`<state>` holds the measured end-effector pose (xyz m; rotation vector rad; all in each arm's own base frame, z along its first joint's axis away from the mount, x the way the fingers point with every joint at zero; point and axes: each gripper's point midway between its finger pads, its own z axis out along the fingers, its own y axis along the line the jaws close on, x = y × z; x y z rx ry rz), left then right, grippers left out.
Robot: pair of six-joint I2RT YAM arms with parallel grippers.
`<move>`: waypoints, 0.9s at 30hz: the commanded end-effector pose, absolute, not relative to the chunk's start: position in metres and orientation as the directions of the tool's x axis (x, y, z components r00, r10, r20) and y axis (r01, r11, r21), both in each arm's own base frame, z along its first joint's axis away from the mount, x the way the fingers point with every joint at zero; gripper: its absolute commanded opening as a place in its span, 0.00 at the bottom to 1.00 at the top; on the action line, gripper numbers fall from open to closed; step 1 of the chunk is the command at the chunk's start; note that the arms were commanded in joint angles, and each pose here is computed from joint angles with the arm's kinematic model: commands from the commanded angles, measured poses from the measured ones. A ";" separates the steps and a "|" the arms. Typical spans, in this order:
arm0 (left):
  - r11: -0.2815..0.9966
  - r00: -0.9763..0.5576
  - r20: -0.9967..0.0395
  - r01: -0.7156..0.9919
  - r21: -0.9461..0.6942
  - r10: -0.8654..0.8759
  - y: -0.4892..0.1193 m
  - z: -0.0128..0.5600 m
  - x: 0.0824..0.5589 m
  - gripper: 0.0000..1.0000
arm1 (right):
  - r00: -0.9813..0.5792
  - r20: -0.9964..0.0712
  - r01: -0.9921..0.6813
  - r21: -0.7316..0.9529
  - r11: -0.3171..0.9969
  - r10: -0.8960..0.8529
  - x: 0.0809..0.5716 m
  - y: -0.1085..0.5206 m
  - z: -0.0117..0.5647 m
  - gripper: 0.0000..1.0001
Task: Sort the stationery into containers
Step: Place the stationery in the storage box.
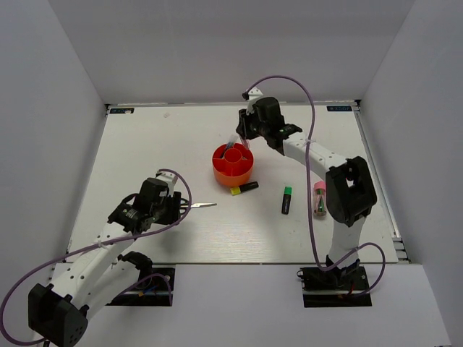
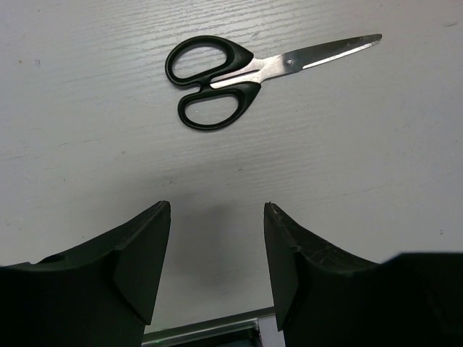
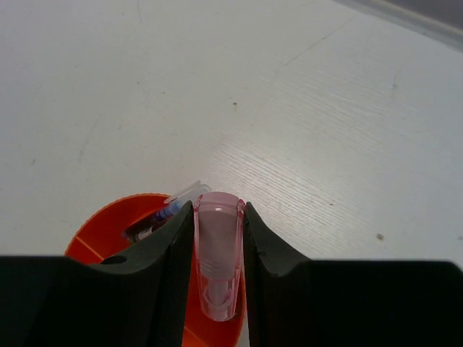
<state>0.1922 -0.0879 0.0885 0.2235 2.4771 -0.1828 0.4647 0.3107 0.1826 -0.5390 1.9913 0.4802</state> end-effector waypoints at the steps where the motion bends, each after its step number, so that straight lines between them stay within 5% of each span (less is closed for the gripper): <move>1: 0.979 -0.785 -0.608 0.195 -0.060 0.119 -0.084 0.086 0.192 0.65 | -0.437 -0.896 -0.604 0.225 0.764 -0.082 0.461 0.333 0.191 0.00; 14: 0.979 -0.789 -0.602 0.195 -0.053 0.124 -0.083 0.085 0.192 0.65 | -0.473 -0.877 -0.602 0.253 0.757 -0.082 0.465 0.328 0.158 0.00; 16: 0.980 -0.791 -0.600 0.193 -0.052 0.124 -0.082 0.084 0.192 0.65 | -0.477 -0.874 -0.611 0.255 0.750 -0.092 0.463 0.326 0.154 0.23; 19: 0.979 -0.789 -0.602 0.196 -0.057 0.123 -0.084 0.085 0.193 0.65 | -0.470 -0.877 -0.625 0.248 0.740 -0.103 0.459 0.324 0.155 0.43; 24: 0.978 -0.798 -0.590 0.200 -0.062 0.126 -0.086 0.082 0.192 0.65 | -0.447 -0.889 -0.640 0.240 0.730 -0.100 0.452 0.319 0.170 0.61; 27: 0.980 -0.804 -0.583 0.188 -0.066 0.115 -0.087 0.081 0.195 0.65 | -0.436 -0.895 -0.636 0.232 0.736 -0.095 0.451 0.315 0.180 0.61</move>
